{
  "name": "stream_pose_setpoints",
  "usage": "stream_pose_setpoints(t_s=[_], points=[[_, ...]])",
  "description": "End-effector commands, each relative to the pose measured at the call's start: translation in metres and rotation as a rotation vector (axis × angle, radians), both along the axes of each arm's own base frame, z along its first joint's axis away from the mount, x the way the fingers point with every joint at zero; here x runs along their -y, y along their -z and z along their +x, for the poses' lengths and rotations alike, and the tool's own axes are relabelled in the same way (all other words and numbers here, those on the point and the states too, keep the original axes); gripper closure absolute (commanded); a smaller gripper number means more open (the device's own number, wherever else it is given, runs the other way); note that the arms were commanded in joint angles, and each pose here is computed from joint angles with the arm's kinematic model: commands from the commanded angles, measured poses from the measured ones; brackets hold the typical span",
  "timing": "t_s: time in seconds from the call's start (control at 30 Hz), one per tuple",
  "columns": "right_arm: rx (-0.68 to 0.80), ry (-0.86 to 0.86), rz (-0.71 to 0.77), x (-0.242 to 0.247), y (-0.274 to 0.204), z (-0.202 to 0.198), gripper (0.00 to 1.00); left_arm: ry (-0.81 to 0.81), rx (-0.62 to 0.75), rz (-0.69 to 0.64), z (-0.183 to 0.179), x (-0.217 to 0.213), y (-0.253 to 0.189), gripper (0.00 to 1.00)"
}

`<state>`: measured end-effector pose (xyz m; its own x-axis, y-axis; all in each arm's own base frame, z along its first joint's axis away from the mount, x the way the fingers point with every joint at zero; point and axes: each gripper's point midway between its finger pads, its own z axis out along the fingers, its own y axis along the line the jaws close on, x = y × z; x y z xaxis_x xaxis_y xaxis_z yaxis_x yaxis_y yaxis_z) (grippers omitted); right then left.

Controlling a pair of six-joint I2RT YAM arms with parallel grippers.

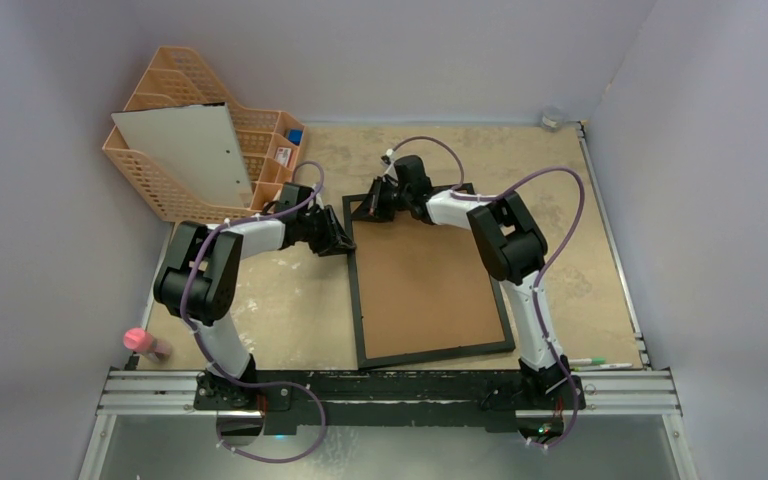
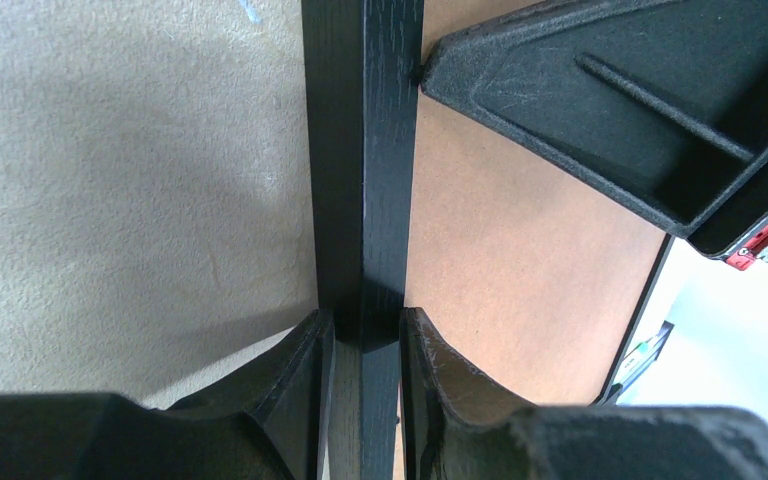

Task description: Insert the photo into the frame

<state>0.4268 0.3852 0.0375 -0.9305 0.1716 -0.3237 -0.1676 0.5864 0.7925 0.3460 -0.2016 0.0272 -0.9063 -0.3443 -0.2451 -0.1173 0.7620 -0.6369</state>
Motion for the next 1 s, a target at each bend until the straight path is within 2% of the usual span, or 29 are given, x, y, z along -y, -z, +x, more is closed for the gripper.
stream_pose_setpoints(t_s=[0.0,0.37,0.5,0.63,0.73,0.9,0.97], points=[[-0.252,0.103,-0.353,0.083,0.115,-0.033,1.0,-0.043,-0.107,0.181,-0.022,-0.032,0.04,0.72],[-0.226,0.128,-0.413,0.093,0.116,-0.025,0.98,-0.043,-0.108,0.183,-0.021,-0.032,0.04,0.72],[-0.12,0.201,-0.396,0.097,0.069,0.012,0.95,-0.043,-0.102,0.182,-0.019,-0.031,0.037,0.71],[0.063,0.294,-0.333,0.111,-0.02,0.053,0.87,-0.035,-0.062,0.173,-0.009,-0.028,0.024,0.67],[0.17,0.373,-0.331,0.137,-0.075,0.069,0.8,-0.028,-0.016,0.16,0.003,-0.025,0.009,0.64],[0.156,0.544,-0.437,0.215,-0.095,0.061,0.66,-0.021,0.048,0.153,0.015,-0.022,-0.009,0.54],[0.111,0.636,-0.494,0.256,-0.086,0.05,0.55,-0.008,0.056,0.156,0.016,-0.022,-0.01,0.49]])
